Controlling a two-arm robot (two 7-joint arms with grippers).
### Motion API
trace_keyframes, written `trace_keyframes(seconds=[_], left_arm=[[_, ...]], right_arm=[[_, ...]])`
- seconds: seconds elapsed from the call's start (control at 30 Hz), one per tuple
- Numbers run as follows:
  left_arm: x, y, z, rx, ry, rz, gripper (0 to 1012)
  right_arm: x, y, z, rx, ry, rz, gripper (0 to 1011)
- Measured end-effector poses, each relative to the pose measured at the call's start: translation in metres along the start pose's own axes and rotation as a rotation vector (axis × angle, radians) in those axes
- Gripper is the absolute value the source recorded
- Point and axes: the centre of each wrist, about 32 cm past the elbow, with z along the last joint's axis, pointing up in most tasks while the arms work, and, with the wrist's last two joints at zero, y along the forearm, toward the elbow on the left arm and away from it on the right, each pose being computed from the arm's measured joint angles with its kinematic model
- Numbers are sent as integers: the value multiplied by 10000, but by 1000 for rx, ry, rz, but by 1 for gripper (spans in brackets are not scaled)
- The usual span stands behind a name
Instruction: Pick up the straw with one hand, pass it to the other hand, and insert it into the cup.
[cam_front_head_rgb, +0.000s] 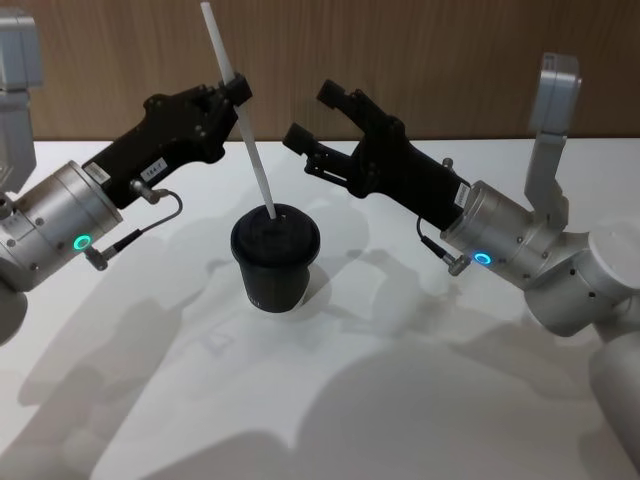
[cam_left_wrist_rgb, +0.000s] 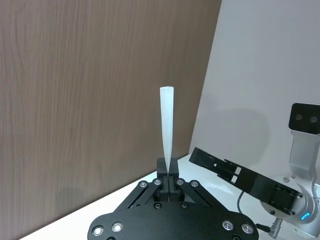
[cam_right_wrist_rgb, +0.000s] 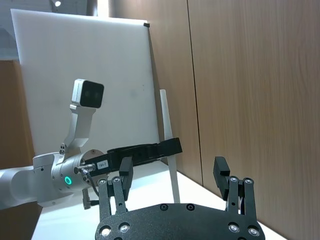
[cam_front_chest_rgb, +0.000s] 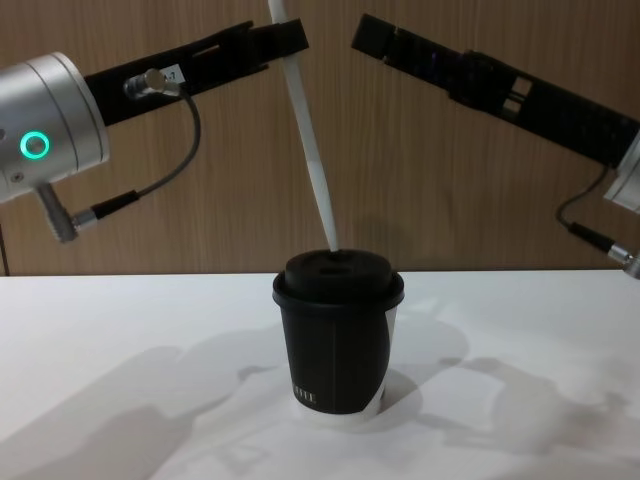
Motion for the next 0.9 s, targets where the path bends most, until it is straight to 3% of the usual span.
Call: trace_keyframes(seconds=[0.9], left_arm=[[99, -106, -133, 6, 1, 1, 3]], right_arm=[[0, 0, 0, 0, 0, 0, 1001]])
